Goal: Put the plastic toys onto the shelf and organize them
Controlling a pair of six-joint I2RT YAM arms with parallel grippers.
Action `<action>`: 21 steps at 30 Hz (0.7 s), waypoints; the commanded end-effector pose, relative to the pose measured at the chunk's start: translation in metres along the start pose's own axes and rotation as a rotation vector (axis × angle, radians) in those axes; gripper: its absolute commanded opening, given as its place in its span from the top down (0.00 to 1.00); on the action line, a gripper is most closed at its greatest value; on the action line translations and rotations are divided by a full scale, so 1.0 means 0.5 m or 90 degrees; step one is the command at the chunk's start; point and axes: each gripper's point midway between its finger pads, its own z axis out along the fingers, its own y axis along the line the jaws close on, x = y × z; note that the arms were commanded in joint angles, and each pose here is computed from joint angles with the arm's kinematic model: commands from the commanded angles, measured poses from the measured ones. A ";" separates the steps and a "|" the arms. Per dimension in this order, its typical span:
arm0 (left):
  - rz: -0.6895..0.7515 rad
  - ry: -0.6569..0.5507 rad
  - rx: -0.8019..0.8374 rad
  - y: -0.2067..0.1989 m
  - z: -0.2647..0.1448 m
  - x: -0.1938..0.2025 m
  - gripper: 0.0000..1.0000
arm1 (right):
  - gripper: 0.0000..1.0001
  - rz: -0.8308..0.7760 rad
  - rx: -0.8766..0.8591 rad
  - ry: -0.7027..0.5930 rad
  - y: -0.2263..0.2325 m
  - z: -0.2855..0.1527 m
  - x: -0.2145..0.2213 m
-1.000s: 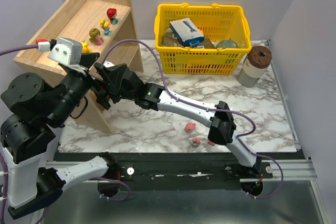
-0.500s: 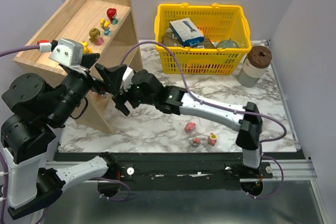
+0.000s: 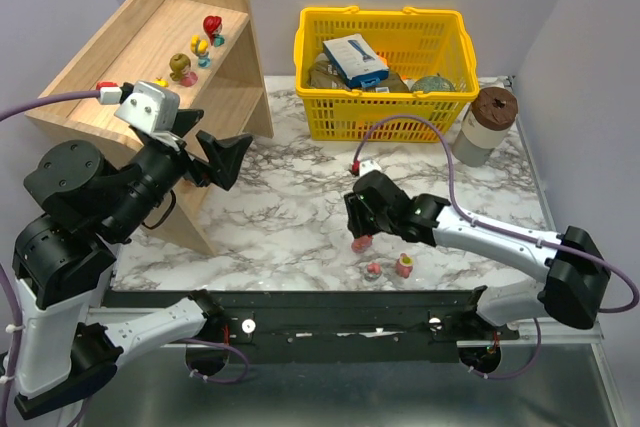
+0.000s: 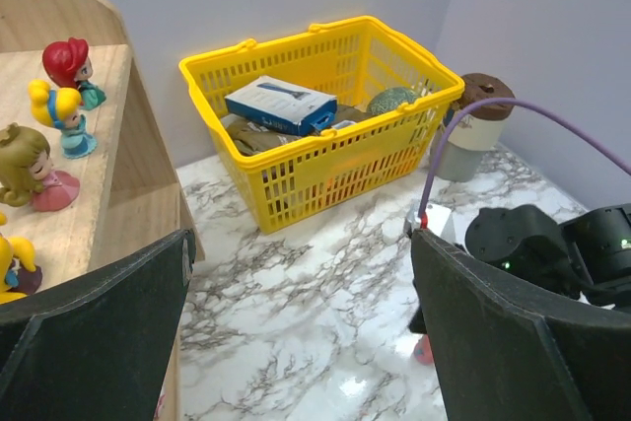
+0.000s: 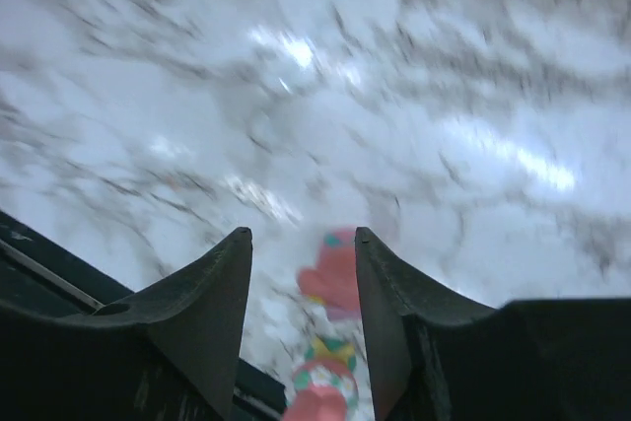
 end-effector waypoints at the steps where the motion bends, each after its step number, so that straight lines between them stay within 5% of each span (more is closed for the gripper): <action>1: 0.012 -0.004 0.038 -0.021 0.007 -0.001 0.01 | 0.48 0.104 0.086 0.063 -0.058 -0.025 0.096; 4: 0.012 0.004 0.047 -0.027 0.013 0.007 0.01 | 0.39 0.122 0.080 0.074 -0.060 -0.034 0.121; 6: 0.013 0.008 0.048 -0.028 0.017 0.013 0.01 | 0.17 0.121 0.073 0.070 -0.062 -0.037 0.125; 10: 0.014 0.012 0.046 -0.029 0.022 0.018 0.01 | 0.03 0.091 0.055 0.043 -0.059 -0.029 0.116; 21: 0.018 0.027 0.039 -0.027 0.034 0.032 0.01 | 0.00 0.019 0.039 0.056 -0.061 0.049 0.160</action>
